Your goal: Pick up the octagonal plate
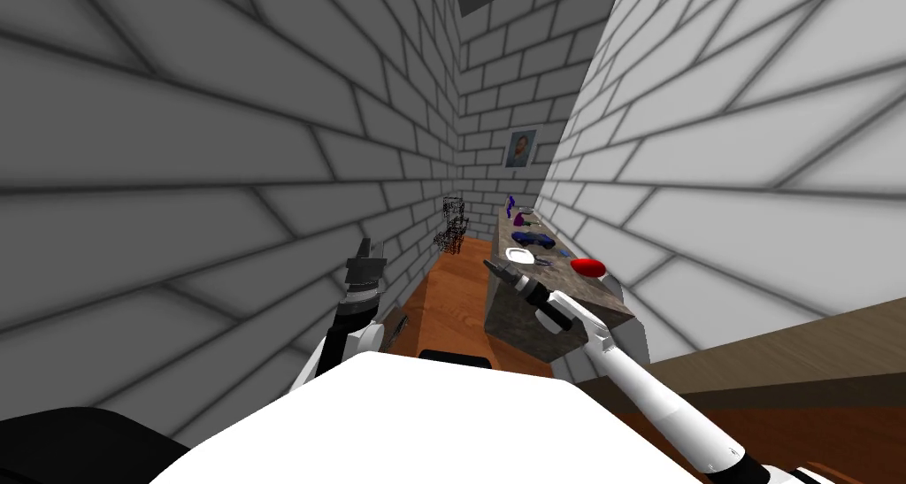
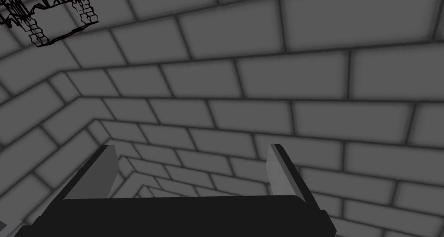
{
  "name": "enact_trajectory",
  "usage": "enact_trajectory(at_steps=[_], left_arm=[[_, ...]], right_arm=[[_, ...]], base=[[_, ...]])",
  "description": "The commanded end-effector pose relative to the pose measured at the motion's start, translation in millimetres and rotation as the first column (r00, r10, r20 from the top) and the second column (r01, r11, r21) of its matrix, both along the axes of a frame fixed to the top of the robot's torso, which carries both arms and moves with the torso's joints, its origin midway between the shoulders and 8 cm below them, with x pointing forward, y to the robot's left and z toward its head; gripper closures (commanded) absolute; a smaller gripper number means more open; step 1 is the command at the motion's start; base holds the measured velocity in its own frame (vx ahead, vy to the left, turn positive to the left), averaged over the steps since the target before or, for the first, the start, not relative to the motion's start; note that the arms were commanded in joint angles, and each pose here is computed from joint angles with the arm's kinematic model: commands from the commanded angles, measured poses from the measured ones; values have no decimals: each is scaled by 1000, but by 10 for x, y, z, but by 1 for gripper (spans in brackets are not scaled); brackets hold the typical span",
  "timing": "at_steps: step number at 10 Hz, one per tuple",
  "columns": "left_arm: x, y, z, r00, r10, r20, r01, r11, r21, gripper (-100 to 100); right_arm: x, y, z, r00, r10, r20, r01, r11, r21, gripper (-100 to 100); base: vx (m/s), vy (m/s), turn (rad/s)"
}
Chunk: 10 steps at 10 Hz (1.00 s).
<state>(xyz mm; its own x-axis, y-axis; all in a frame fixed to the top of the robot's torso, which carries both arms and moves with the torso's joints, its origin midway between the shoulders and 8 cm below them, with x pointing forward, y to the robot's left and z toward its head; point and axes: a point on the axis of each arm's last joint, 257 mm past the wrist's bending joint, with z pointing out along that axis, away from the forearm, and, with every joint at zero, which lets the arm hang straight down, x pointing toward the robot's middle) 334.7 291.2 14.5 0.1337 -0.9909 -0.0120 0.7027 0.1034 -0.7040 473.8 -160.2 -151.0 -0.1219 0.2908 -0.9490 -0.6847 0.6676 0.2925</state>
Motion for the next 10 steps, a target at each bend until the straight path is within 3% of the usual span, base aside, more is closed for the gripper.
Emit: enact_trajectory(at_steps=[1,2,3,4,5,6,7,9,10], left_arm=[[0,0,0,1000,0,0,0,1000,0,0],[0,0,0,1000,0,0,0,1000,0,0],[0,0,0,1000,0,0,0,1000,0,0],[0,0,0,1000,0,0,0,1000,0,0],[0,0,0,1000,0,0,0,1000,0,0],[0,0,0,1000,0,0,0,1000,0,0],[0,0,0,1000,0,0,0,1000,0,0],[0,0,0,1000,0,0,0,1000,0,0],[0,0,0,1000,0,0,0,1000,0,0]], right_arm=[[52,-22,-169,1000,25,10,-24,993,-116,-100],[70,-93,-214,1000,16,3,-15,991,-131,-100],[103,-110,-311,999,47,19,-41,974,-223,-100],[133,-213,-384,1000,30,6,-27,971,-238,-100],[160,-263,-480,998,60,19,-51,942,-330,-100],[195,-372,-548,999,41,7,-36,938,-344,-100],[222,-438,-629,997,73,20,-58,900,-431,-100],[253,-568,-702,999,50,6,-42,894,-446,-100],[288,-726,-796,997,72,11,-55,842,-536,-100]], base=[[-33,59,53],[-26,49,40],[-26,58,67],[-22,51,40],[-19,65,81],[-8,53,34],[-5,61,56],[-4,31,14],[-4,39,64]])
